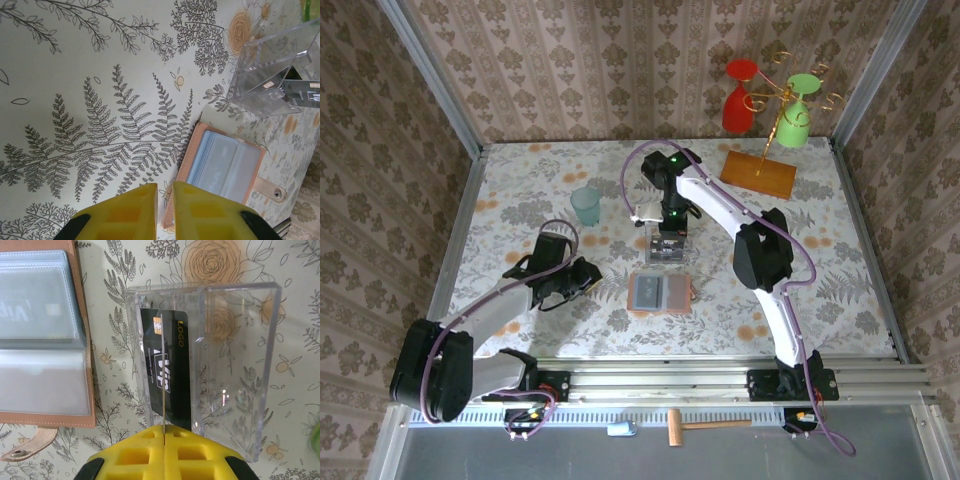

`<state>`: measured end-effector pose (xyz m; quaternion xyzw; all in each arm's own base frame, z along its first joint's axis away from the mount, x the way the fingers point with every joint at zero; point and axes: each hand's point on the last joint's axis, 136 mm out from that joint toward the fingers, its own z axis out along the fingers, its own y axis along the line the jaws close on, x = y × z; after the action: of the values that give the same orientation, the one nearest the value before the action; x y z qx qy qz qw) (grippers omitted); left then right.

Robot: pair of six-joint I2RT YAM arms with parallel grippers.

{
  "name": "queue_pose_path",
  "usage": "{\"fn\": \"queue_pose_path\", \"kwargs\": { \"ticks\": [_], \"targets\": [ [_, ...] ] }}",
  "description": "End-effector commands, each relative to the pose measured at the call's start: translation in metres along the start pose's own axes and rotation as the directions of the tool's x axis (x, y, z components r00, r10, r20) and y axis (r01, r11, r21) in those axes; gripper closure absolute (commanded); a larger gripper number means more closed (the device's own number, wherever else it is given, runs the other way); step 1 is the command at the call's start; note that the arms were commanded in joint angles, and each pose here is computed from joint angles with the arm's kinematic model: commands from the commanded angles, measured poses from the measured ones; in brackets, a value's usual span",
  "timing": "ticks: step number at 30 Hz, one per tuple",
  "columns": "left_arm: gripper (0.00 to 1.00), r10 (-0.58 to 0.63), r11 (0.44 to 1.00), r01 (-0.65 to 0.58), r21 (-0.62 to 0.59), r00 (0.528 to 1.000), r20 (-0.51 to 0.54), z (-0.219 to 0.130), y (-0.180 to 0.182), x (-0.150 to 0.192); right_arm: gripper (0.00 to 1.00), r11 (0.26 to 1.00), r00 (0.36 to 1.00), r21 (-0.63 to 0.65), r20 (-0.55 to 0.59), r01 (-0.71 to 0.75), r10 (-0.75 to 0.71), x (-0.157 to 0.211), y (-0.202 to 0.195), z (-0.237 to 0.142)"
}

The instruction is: Take the credit cards out of the card holder

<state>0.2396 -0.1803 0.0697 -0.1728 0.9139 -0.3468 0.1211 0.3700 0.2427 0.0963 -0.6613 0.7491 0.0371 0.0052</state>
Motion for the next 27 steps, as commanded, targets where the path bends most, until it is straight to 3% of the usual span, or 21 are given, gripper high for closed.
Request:
{"fn": "queue_pose_path", "kwargs": {
  "ticks": [1, 8, 13, 17, 27],
  "targets": [
    [0.84, 0.015, 1.000, -0.015, 0.007, 1.000, -0.008, 0.000, -0.003, -0.002, 1.00, 0.998, 1.000, -0.060, -0.030, 0.002, -0.004, 0.007, 0.007, 0.006],
    [0.84, 0.008, 1.000, -0.008, 0.010, 1.000, 0.000, -0.001, -0.003, -0.003, 1.00, 0.994, 0.999, -0.110, -0.038, -0.023, 0.019, 0.007, 0.013, 0.017],
    [0.84, 0.013, 1.000, -0.013, 0.010, 1.000, 0.003, -0.001, -0.004, -0.004, 0.89, 0.995, 0.998, -0.081, -0.036, -0.050, 0.047, 0.007, 0.007, 0.015],
    [0.84, 0.011, 1.000, -0.011, 0.015, 1.000, 0.011, 0.000, -0.005, -0.006, 0.83, 0.996, 0.997, -0.045, -0.008, -0.071, 0.071, 0.005, 0.001, 0.002],
    [0.84, 0.032, 0.999, -0.031, 0.035, 0.999, -0.035, 0.018, -0.018, -0.003, 0.79, 0.987, 0.986, 0.039, 0.074, -0.155, 0.152, 0.002, 0.001, -0.031]
  ]
}}
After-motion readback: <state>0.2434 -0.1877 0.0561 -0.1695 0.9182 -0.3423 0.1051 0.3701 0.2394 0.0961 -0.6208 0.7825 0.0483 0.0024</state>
